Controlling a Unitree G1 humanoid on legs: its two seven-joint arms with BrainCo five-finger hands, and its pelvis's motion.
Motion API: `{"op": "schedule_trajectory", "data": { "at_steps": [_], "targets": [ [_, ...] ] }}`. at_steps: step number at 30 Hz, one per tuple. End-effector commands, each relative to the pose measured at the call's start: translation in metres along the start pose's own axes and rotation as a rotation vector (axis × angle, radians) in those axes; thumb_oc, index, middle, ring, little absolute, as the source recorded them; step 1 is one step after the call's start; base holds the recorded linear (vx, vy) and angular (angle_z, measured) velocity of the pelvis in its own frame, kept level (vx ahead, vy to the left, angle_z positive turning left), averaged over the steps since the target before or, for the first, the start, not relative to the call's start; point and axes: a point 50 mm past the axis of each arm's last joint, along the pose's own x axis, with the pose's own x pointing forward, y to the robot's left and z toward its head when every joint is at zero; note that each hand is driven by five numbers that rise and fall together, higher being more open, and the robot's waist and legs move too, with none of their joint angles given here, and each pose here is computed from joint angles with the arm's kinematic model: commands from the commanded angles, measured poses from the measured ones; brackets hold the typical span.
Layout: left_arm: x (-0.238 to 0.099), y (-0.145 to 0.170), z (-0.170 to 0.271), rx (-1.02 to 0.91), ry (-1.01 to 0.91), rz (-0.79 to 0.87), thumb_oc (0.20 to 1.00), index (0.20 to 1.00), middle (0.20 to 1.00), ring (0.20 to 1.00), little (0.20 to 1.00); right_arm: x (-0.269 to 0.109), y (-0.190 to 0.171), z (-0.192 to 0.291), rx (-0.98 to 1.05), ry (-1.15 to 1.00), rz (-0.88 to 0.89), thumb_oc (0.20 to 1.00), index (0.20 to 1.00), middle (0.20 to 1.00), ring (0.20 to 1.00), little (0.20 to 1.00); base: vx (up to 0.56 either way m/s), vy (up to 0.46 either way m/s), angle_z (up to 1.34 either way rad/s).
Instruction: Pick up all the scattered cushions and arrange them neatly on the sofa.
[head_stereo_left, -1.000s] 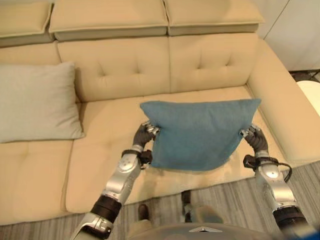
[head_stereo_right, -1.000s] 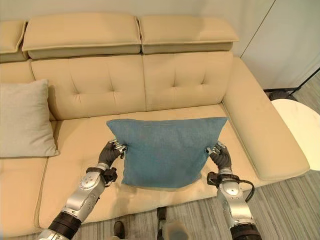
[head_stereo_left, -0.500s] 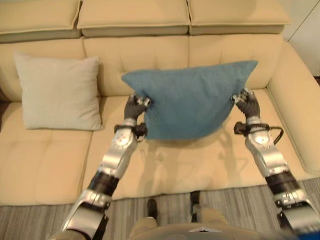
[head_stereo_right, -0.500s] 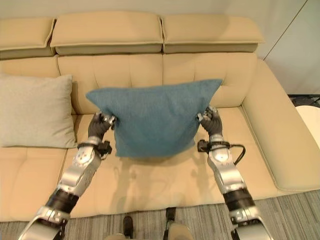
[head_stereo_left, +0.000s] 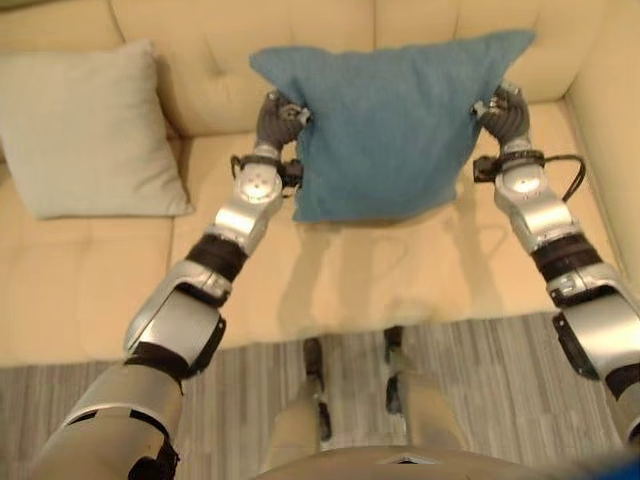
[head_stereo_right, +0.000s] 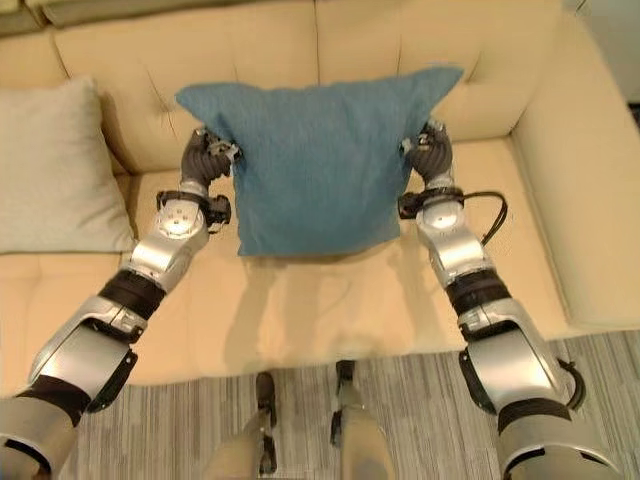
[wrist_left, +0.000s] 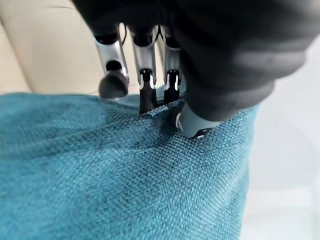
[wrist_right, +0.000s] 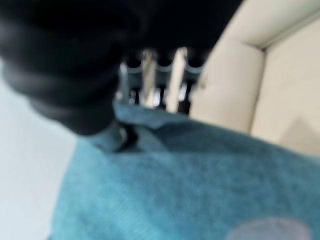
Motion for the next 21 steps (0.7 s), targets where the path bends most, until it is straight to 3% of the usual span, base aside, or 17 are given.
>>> {"op": "schedule_trajectory", "data": {
  "at_steps": [1, 21],
  "targets": [
    [0.018, -0.011, 0.081, -0.072, -0.324, -0.050, 0.200, 0.200, 0.200, 0.200, 0.200, 0.013, 0.005, 0.086, 0.073, -0.332, 0.016, 0.200, 0.200, 0.200, 0.200, 0.200, 0.02, -0.008, 0.03],
    [0.024, -0.017, 0.121, -0.085, -0.446, -0.048, 0.200, 0.200, 0.200, 0.200, 0.200, 0.020, 0.012, 0.134, 0.056, -0.449, 0.029, 0.200, 0.200, 0.200, 0.200, 0.200, 0.01, -0.002, 0.02]
  ]
}}
